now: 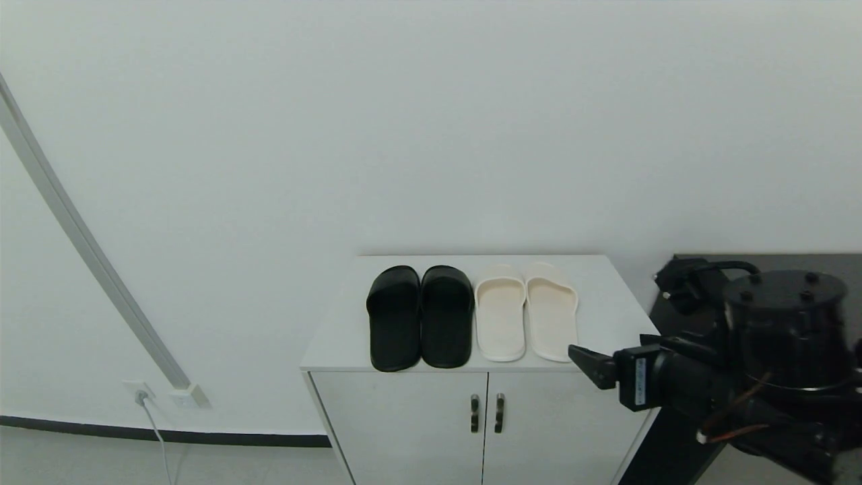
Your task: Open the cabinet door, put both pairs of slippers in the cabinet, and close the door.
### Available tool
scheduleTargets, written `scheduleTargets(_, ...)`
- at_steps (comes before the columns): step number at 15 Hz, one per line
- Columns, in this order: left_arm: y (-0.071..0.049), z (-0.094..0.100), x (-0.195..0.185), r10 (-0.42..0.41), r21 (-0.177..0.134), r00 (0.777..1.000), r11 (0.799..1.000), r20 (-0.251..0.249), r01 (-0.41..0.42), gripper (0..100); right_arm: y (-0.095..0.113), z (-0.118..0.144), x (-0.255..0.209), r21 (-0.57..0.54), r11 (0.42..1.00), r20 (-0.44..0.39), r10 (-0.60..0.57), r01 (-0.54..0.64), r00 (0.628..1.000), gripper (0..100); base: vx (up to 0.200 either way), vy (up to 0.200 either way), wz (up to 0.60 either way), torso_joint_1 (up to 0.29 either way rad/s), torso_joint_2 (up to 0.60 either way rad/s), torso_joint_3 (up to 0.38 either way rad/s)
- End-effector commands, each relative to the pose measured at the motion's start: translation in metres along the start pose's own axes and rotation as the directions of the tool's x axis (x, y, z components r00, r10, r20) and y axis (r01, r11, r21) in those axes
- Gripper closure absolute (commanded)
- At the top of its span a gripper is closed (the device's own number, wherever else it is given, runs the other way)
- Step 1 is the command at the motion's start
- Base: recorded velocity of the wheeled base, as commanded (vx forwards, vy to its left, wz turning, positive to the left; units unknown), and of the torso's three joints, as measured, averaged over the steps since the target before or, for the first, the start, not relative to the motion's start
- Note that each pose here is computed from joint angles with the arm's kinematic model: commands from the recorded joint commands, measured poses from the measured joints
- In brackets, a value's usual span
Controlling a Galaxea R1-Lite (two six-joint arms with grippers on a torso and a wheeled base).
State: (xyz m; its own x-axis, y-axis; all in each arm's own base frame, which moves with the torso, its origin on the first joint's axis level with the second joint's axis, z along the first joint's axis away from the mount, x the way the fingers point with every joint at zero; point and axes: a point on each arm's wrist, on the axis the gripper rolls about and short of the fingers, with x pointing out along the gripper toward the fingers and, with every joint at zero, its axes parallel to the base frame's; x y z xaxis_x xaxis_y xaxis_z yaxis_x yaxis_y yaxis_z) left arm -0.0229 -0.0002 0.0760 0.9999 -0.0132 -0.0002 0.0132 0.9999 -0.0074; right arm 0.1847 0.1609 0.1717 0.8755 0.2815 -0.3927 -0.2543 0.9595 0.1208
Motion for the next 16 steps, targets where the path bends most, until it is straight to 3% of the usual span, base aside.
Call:
scheduleTargets(1,0.0,0.0,0.0,-0.001,0.0,1.0,1.0,-0.001,0.001,100,0.028,-0.003,0.048,-0.02,0.999,-0.033,-0.049,0.048,0.998,0,0.0,0.0,0.0,0.0,0.0,0.0)
scheduleTargets(11,0.0,0.0,0.0,0.001,0.003,1.0,1.0,-0.001,-0.001,100,0.068,0.002,0.129,-0.004,0.99,0.046,-0.138,0.138,0.989,0,0.0,0.0,0.0,0.0,0.0,0.0)
scheduleTargets(16,0.0,0.0,0.0,0.001,0.001,1.0,1.0,-0.001,-0.001,100,0.045,-0.002,0.183,-0.024,0.974,0.128,-0.22,0.225,0.967,0,0.0,0.0,0.0,0.0,0.0,0.0)
